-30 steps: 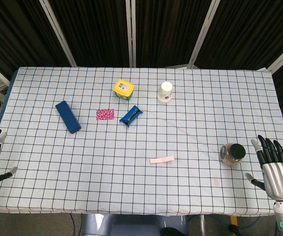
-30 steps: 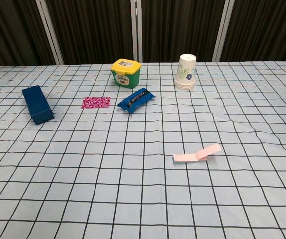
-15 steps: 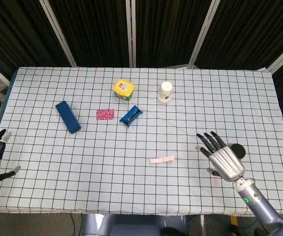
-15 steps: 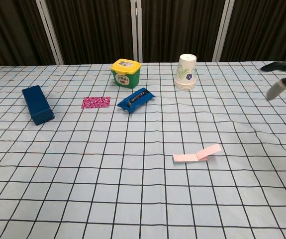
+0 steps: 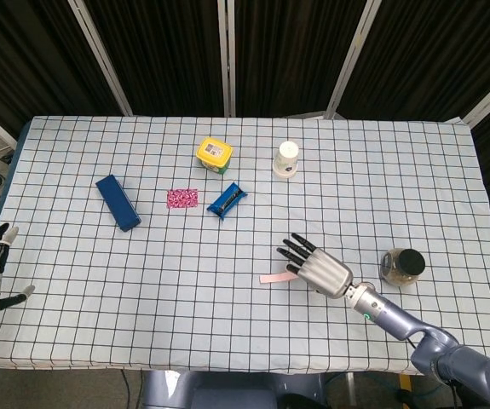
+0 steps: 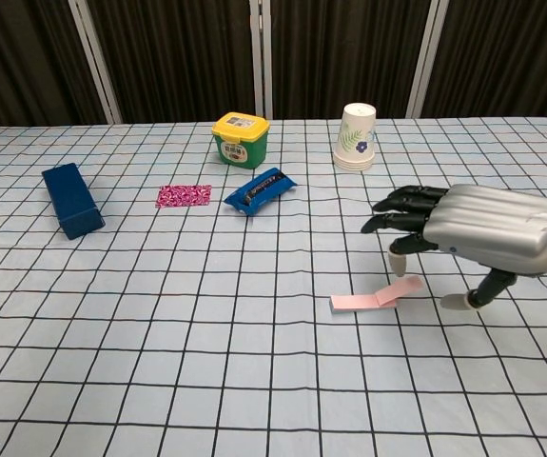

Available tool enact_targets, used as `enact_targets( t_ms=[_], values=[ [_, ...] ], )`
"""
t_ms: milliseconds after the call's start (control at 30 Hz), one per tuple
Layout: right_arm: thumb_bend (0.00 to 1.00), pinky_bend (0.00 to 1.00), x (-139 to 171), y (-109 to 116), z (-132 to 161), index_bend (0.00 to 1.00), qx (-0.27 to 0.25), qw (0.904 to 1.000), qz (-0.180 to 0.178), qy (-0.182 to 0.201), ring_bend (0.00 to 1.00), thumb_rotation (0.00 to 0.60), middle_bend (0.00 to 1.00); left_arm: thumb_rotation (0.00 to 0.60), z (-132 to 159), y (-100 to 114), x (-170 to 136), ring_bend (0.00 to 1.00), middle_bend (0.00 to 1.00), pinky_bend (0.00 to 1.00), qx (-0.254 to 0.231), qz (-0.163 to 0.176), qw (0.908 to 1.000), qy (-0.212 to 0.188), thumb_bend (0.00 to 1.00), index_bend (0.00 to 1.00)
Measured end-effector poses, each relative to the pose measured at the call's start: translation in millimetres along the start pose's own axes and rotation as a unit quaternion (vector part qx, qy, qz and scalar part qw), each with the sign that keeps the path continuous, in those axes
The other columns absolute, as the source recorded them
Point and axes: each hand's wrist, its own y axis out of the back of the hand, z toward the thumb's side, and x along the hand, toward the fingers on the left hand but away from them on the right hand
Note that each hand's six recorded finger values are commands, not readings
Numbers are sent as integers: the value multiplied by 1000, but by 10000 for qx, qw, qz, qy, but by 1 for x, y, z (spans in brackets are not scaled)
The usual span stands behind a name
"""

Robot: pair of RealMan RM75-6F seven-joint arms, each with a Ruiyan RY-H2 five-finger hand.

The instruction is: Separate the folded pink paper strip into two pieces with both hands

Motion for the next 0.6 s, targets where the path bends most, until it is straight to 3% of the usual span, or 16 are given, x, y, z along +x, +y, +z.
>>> enact_targets(
  t_ms=[200, 600],
  values=[
    [160, 0, -11, -5, 7, 456, 191, 9995, -104, 230, 0, 600, 121, 600, -2, -2, 2, 0, 0, 0, 24, -31, 10000, 26, 0, 0],
    [217, 0, -19, -6, 3, 465, 452, 9981, -263, 313, 0, 600, 122, 600, -2, -3, 2, 0, 0, 0, 38, -42, 10000, 31, 0, 0]
  ],
)
